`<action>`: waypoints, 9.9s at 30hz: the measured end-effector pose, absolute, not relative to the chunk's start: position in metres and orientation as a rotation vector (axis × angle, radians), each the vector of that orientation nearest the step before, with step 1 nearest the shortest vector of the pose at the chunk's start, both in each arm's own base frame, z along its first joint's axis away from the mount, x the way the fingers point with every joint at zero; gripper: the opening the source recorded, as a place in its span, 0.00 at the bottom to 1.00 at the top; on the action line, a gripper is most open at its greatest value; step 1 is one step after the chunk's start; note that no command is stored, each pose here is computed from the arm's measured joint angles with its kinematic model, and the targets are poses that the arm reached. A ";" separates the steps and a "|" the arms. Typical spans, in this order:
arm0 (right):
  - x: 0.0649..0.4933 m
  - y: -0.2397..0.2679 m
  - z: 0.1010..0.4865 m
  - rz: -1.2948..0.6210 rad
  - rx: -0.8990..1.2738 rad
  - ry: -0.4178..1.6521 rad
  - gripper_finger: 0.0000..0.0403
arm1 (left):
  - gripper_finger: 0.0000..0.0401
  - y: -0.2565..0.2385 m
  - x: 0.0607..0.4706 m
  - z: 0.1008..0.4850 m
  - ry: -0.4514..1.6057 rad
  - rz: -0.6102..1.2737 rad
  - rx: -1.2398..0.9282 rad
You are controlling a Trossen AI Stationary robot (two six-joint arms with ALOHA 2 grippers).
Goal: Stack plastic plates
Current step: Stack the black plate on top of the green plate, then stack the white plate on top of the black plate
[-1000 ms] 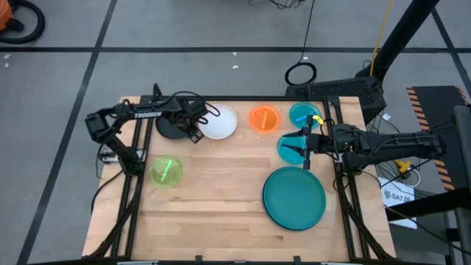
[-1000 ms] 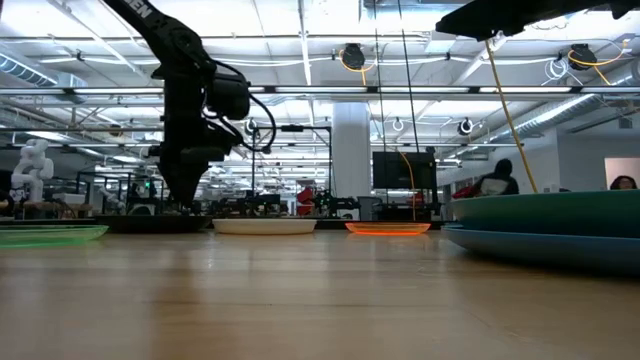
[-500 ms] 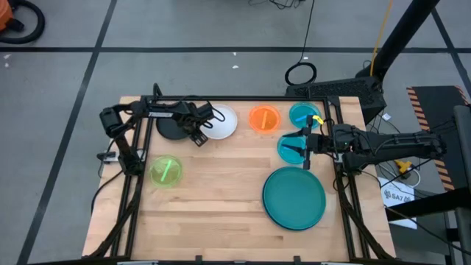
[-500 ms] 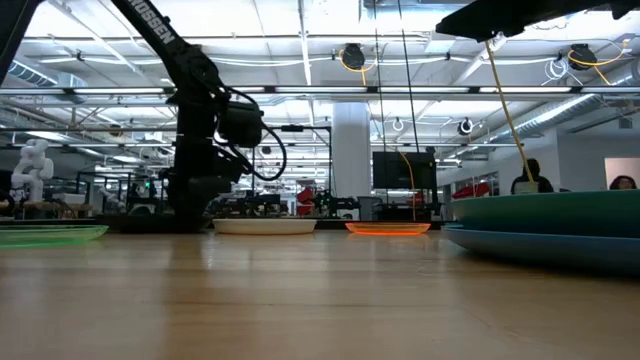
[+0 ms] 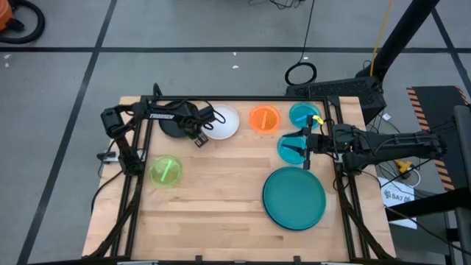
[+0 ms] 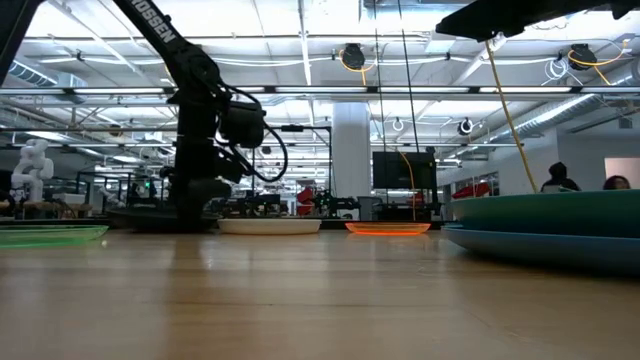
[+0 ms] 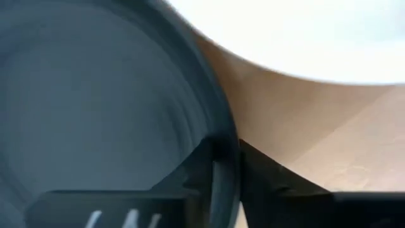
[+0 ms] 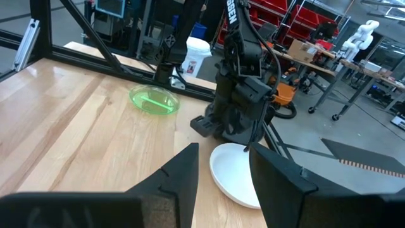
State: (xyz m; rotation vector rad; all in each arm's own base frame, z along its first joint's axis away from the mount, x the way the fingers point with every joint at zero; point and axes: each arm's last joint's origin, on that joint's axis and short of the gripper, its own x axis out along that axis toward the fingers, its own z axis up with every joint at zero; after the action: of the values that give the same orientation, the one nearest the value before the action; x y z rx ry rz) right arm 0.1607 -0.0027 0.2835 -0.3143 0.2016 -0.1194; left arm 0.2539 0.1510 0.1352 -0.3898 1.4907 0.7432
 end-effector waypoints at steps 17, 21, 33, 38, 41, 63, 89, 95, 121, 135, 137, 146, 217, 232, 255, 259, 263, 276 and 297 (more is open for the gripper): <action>0.161 -0.003 0.285 -0.121 -0.313 0.183 0.33 | 0.04 0.109 0.250 0.179 1.447 0.718 -0.291; 0.161 -0.002 0.288 -0.122 -0.310 0.156 0.33 | 0.04 0.088 0.252 0.197 1.383 0.645 -0.217; 0.151 0.010 0.298 -0.054 -0.234 0.052 0.33 | 0.04 -0.002 0.292 0.216 1.071 0.225 0.170; 0.147 0.019 0.307 0.047 -0.174 -0.038 0.33 | 0.04 -0.042 0.310 0.232 0.791 0.064 0.306; 0.146 0.027 0.307 0.175 -0.115 -0.052 0.33 | 0.04 -0.063 0.317 0.239 0.661 -0.020 0.354; 0.136 0.090 0.317 0.688 -0.219 -0.274 0.33 | 0.04 -0.099 0.325 0.267 0.301 -0.124 0.452; 0.154 0.103 0.305 0.594 -0.249 -0.202 0.33 | 0.04 -0.110 0.372 0.270 0.570 -0.200 0.512; 0.151 0.118 0.303 0.771 -0.247 -0.236 0.33 | 0.04 -0.118 0.380 0.260 0.623 -0.215 0.524; 0.136 0.152 0.299 0.934 -0.310 -0.319 0.33 | 0.04 -0.150 0.399 0.233 0.633 -0.370 0.692; 0.134 0.150 0.301 0.924 -0.347 -0.350 0.33 | 0.04 -0.158 0.410 0.238 0.500 -0.433 0.775; 0.134 0.150 0.301 0.922 -0.351 -0.354 0.33 | 0.04 -0.161 0.420 0.233 0.520 -0.449 0.778; 0.134 0.150 0.299 0.925 -0.337 -0.323 0.33 | 0.04 -0.158 0.463 0.233 0.730 -0.460 0.822; 0.135 0.150 0.295 0.938 -0.345 -0.276 0.33 | 0.24 -0.127 0.490 0.221 0.710 -0.463 0.498; 0.139 0.146 0.293 0.756 -0.285 -0.187 0.33 | 0.42 -0.123 0.484 0.259 0.793 -0.470 0.519; 0.152 0.137 0.280 0.204 0.003 0.036 0.33 | 0.42 -0.069 0.436 0.277 1.289 -0.366 0.394; 0.152 0.132 0.273 0.040 0.085 0.090 0.33 | 0.42 -0.051 0.422 0.292 1.343 -0.346 0.365; 0.153 0.129 0.269 -0.018 0.115 0.116 0.33 | 0.42 -0.030 0.407 0.313 1.333 -0.316 0.325; 0.167 0.126 0.258 -0.099 0.136 0.153 0.33 | 0.42 0.021 0.303 0.312 1.085 -0.103 0.197; 0.209 0.039 0.241 -0.505 0.201 0.247 0.33 | 0.42 0.114 0.257 0.219 1.006 0.173 0.250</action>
State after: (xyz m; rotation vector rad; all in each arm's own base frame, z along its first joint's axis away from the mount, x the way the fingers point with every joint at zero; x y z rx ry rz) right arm 0.2088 0.0389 0.2408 0.2013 0.2471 -0.5050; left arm 0.2569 0.1135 0.2189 0.2504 1.0058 0.1732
